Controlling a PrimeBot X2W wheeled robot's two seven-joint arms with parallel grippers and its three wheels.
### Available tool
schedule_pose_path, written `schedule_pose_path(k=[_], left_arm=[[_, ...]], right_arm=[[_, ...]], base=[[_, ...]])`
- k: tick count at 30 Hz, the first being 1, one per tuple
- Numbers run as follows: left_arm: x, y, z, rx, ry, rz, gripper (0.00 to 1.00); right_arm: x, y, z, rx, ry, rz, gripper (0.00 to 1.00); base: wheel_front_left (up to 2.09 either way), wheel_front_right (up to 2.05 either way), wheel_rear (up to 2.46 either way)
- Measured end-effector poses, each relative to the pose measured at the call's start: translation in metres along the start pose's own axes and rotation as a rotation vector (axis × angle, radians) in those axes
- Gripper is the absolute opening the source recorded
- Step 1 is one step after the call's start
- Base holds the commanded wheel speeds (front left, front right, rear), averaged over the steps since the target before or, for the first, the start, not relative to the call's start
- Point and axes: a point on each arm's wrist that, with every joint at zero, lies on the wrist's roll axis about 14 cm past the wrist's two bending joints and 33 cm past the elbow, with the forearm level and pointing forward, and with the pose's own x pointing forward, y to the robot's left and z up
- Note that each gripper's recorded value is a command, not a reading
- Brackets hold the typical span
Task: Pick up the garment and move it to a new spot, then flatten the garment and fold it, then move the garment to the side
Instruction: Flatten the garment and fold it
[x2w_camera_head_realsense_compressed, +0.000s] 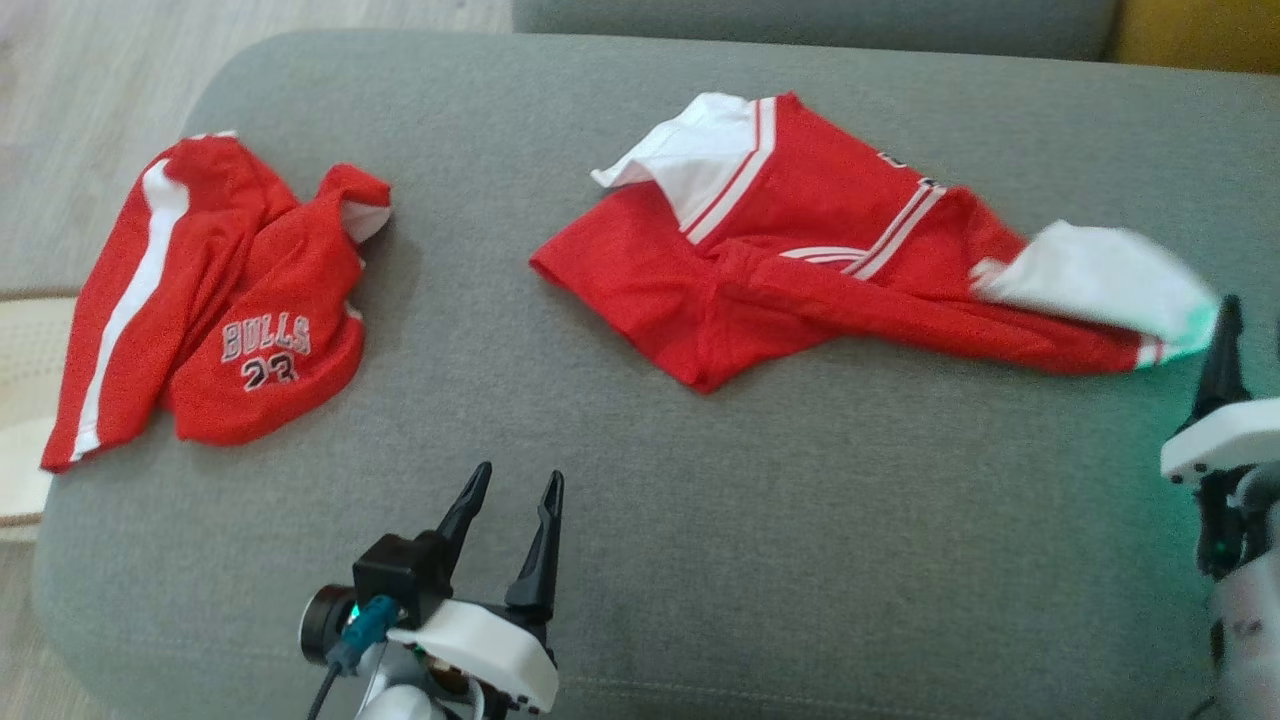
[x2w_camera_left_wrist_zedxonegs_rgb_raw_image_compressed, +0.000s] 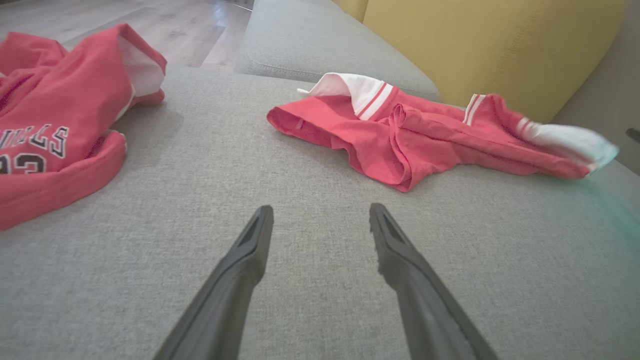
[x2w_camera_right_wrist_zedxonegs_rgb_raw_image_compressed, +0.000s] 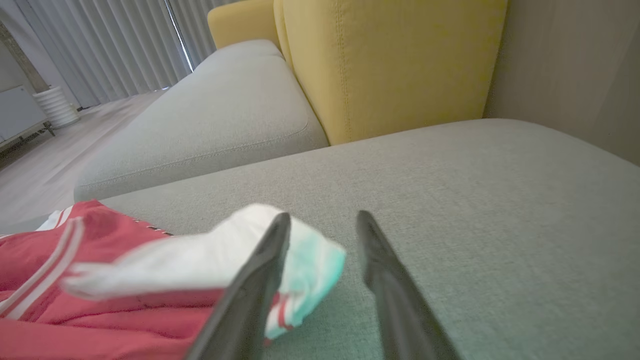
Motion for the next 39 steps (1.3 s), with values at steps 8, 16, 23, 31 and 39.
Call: schedule_pose_path(k=[8, 16, 23, 31, 39], left_arm=[[0.003, -0.016, 0.007, 0.014, -0.021, -0.056, 1.0], [0.012, -0.037, 0.009, 0.018, -0.027, -0.127, 1.0], [0.052, -0.065, 0.034, 0.038, -0.084, -0.231, 1.0], [0.112, -0.094, 0.041, -0.002, -0.068, -0.339, 1.0], [0.135, -0.102, -0.006, -0.039, 0.079, -0.354, 1.0]], right_arm=[[-0.039, 0.009, 0.024, 0.002, -0.145, 0.001, 1.0], [-0.074, 0.021, 0.029, -0.008, -0.199, 0.035, 1.0], [-0.087, 0.024, 0.018, 0.025, -0.181, 0.049, 1.0], [-0.09, 0.015, -0.003, 0.055, -0.124, 0.021, 1.0], [-0.089, -0.005, -0.006, 0.062, -0.113, -0.037, 1.0]], base=[[0.0, 0.0, 0.0], [0.0, 0.0, 0.0], [0.0, 0.0, 0.0], [0.0, 0.0, 0.0], [0.0, 0.0, 0.0]])
